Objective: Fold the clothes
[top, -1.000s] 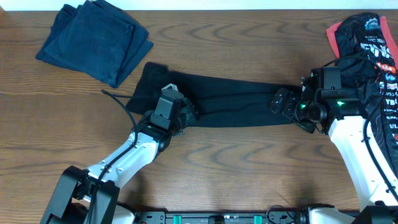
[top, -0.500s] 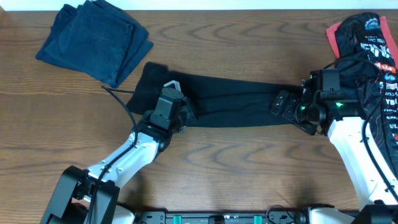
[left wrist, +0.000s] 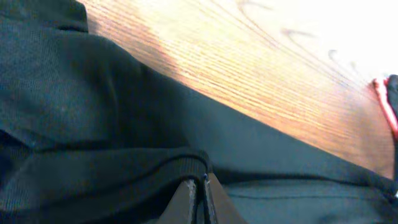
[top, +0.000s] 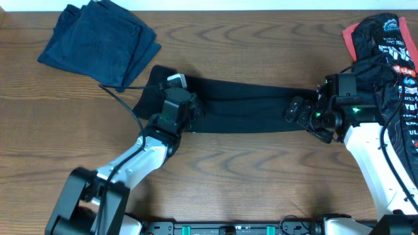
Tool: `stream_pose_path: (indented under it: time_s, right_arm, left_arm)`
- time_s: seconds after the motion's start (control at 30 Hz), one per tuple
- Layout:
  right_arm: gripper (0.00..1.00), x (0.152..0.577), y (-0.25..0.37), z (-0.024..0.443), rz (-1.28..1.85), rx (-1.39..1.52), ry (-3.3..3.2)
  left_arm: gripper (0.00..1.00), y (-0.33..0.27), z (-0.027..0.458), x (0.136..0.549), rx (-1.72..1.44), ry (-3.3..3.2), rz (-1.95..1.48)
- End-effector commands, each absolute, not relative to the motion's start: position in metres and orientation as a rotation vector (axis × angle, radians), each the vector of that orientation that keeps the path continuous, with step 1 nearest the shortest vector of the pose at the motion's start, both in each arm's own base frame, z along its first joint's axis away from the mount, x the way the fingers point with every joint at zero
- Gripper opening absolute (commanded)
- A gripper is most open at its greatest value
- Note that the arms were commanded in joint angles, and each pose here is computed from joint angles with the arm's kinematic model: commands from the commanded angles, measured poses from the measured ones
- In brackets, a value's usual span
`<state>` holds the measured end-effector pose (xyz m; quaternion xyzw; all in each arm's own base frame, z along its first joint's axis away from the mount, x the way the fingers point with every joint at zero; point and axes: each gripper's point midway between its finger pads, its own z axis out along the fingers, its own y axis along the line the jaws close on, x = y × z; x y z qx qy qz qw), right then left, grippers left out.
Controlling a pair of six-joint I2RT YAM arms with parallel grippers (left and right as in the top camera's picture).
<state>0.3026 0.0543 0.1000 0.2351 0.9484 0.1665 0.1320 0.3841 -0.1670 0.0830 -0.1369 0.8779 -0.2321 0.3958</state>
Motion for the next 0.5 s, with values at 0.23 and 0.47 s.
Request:
stream_pose_path:
  time_s: [0.23,0.47]
  right_arm:
    - [0.96,0.295,0.056,0.094,0.467,0.698,2.785]
    - [0.97,0.292,0.055,0.093,0.462,0.703,2.798]
  left_arm:
    - [0.35,-0.167,0.044,0.405,-0.343,2.230,-0.527]
    - [0.98,-0.185,0.060,0.399,-0.162,2.242,-0.593]
